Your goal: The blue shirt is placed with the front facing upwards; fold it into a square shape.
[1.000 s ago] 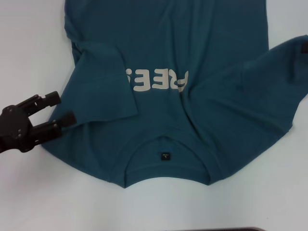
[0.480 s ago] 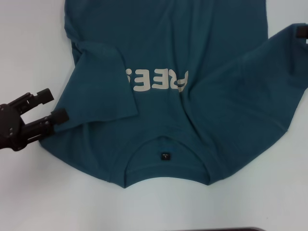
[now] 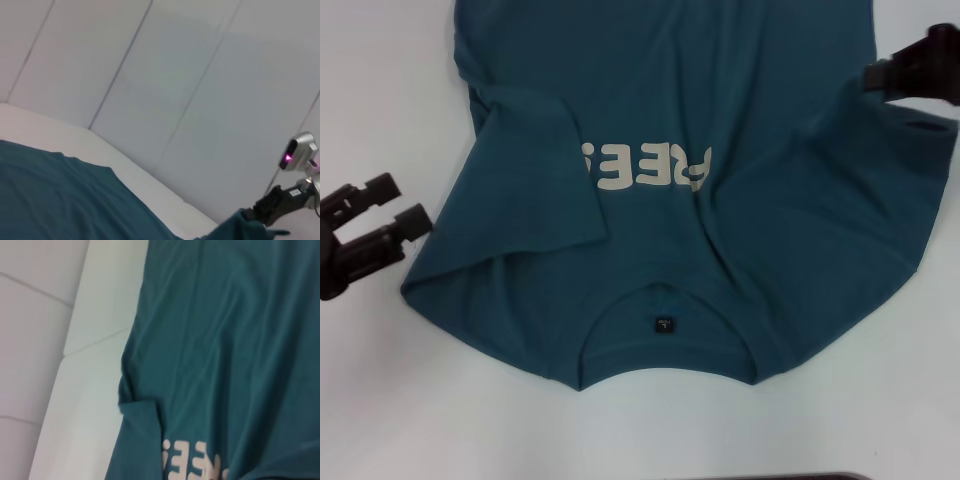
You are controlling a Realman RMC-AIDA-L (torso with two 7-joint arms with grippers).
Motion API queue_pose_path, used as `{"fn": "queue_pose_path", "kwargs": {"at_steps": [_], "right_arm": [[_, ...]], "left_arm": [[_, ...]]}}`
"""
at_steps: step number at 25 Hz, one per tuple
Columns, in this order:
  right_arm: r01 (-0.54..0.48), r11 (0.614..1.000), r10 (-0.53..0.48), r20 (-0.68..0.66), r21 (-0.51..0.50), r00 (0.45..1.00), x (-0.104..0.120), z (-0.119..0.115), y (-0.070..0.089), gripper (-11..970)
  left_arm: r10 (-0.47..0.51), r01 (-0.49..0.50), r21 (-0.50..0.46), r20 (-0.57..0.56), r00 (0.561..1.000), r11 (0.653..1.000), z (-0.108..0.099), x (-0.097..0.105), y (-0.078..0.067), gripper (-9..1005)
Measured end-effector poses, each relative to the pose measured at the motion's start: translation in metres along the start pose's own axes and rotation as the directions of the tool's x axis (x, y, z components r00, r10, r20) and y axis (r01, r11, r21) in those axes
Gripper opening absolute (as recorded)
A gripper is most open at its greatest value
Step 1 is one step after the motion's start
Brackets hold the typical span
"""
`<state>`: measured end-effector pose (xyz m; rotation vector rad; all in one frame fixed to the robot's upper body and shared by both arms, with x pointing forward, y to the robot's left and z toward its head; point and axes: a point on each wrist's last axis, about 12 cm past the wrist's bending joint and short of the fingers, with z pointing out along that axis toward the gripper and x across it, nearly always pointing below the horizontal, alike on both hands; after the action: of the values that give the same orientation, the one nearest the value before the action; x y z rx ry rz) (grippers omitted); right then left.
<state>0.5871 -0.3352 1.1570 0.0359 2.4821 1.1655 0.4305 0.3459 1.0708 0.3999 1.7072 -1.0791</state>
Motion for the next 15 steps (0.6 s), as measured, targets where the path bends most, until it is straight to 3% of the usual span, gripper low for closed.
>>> {"fn": "queue_pose_path", "kwargs": {"at_steps": [11,15], "right_arm": [[0.095,0.995,-0.097,-0.080,-0.019,0.992,-0.005,0.037,0.028,95],[0.105,0.994,-0.106,-0.095,-0.014,0.990,-0.004,0.044,0.031,112]], "left_arm": [[-0.008,0.008,-0.029,0.024,1.000,1.000,-0.006,-0.002,0.001,860],[-0.008,0.008,-0.033,0.024,1.000,0.999,-0.006,-0.002,0.001,860]]}}
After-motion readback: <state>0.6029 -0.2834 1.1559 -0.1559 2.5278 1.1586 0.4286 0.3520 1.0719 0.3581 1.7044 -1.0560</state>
